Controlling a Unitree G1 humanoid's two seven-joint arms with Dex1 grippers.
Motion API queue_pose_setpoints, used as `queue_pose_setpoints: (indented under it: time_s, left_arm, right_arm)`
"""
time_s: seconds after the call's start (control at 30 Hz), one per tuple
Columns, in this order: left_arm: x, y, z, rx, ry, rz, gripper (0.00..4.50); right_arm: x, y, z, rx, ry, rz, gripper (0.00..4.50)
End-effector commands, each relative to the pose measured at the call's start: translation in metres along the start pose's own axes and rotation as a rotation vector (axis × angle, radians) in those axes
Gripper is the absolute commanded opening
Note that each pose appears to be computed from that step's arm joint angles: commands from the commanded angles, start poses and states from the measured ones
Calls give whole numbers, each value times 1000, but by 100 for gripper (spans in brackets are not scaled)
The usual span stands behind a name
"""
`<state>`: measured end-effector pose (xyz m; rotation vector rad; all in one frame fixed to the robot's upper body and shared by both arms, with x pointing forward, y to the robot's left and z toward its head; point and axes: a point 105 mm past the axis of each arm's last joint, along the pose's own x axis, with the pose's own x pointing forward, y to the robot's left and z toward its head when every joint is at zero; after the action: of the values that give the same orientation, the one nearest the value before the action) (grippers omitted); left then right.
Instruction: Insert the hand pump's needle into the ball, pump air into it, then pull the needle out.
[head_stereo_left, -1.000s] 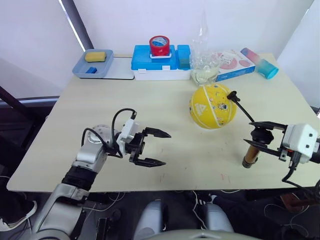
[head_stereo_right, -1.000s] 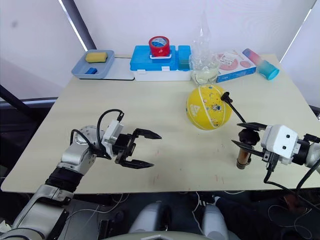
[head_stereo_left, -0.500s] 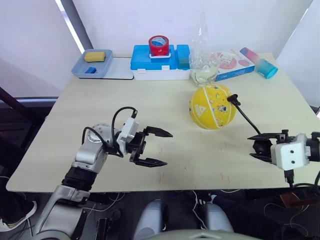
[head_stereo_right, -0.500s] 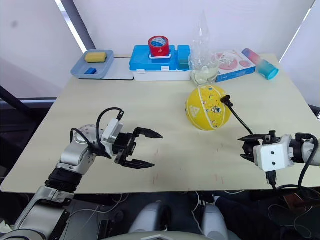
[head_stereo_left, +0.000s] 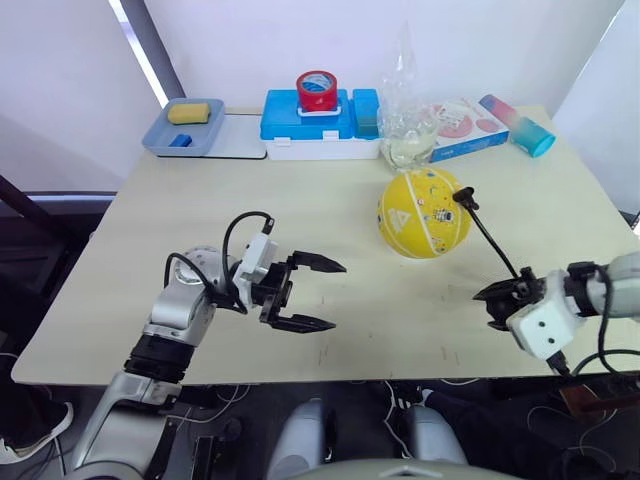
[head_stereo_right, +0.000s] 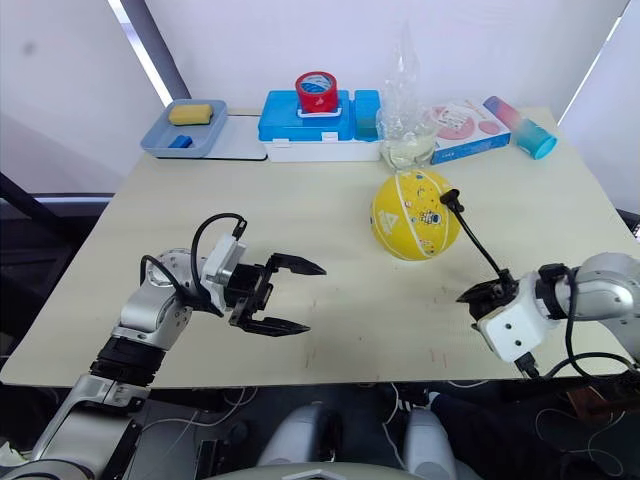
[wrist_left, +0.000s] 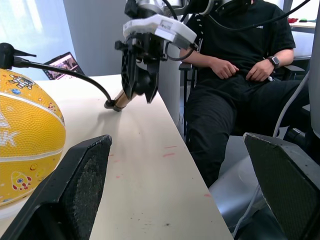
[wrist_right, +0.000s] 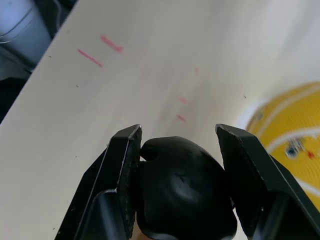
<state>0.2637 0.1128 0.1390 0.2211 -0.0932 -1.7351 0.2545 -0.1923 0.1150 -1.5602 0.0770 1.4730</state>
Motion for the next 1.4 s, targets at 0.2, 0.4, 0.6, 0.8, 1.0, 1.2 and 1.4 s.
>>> queue_pose_setpoints:
  time_s: [0.2, 0.4, 0.6, 0.8, 1.0, 1.2, 1.4]
  left_arm:
    - [-2, -2, 8, 54, 12, -2, 450]
    - [-2, -5, 5, 62, 22, 16, 450]
    - [-3, -4, 5, 68, 27, 30, 450]
    - [-3, -2, 2, 48, 20, 66, 450]
    - [-3, 4, 0, 42, 21, 101, 450]
    - [1, 13, 0, 52, 8, 137, 450]
    - [6, 28, 3, 69, -24, 179, 450]
  right_arm:
    - [36, 5, 0, -2, -84, 94, 188]
    - [57, 2, -10, 24, -121, 73, 188]
    - [61, -2, -19, 83, -145, 27, 188]
    - [55, -4, -19, 112, -150, -30, 445]
    - [31, -15, 2, 86, -220, -174, 445]
    - [-4, -24, 27, 222, -308, -401, 445]
    - [-30, -20, 39, 439, -358, -613, 445]
